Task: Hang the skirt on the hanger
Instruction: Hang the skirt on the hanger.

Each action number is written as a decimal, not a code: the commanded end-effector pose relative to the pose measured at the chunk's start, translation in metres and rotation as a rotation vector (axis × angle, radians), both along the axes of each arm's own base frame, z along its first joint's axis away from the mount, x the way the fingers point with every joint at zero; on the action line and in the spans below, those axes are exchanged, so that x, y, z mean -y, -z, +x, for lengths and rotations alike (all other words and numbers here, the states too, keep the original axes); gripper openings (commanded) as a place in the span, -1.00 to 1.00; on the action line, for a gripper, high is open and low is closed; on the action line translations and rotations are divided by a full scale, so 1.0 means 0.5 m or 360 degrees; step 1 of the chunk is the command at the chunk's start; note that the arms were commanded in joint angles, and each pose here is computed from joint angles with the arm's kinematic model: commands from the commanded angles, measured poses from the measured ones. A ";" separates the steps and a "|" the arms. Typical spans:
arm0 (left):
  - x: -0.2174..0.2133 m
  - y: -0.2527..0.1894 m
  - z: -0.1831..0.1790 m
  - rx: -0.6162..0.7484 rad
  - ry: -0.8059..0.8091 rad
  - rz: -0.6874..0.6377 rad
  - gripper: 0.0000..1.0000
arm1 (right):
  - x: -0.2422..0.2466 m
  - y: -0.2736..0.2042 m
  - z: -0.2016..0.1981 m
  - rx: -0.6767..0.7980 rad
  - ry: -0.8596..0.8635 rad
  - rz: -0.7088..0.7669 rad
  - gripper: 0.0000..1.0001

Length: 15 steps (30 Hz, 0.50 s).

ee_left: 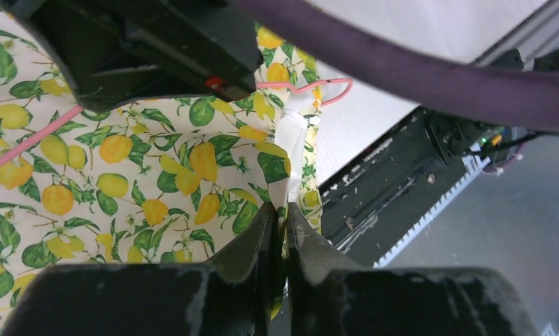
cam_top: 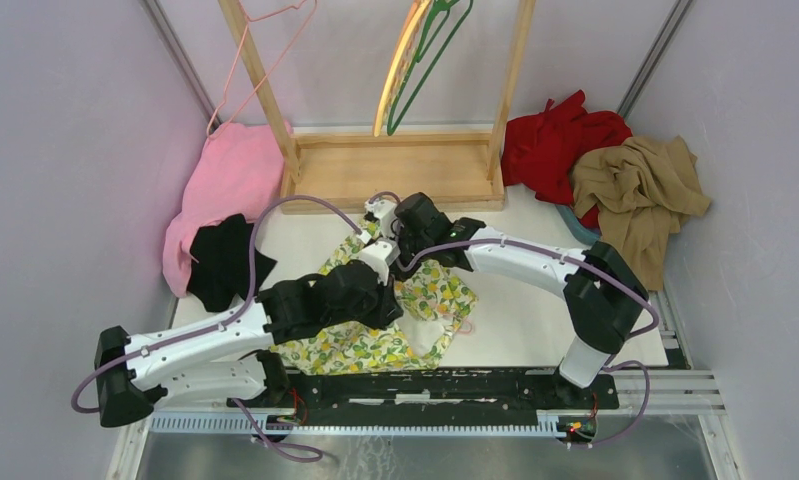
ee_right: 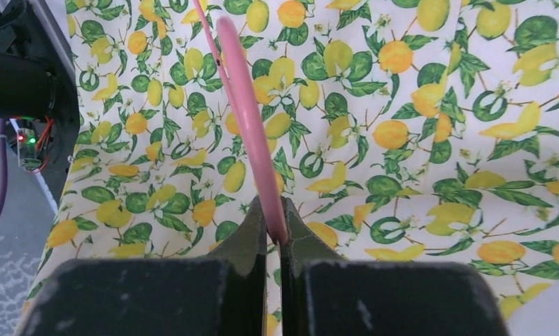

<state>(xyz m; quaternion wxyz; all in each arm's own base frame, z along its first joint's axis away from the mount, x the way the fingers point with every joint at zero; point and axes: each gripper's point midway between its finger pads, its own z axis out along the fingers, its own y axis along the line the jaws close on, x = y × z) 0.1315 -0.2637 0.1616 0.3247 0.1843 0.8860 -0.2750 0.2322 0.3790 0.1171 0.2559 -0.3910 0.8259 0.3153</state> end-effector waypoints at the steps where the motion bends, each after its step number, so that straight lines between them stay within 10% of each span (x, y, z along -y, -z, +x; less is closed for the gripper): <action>1: 0.042 -0.042 -0.038 -0.0016 0.0151 -0.0241 -0.66 | 0.007 0.020 -0.034 -0.0040 0.0031 -0.0059 -0.98; 15: 0.149 -0.036 -0.126 -0.0030 0.0468 -0.0333 -0.63 | -0.009 -0.010 -0.090 -0.0017 0.0030 -0.0020 -0.98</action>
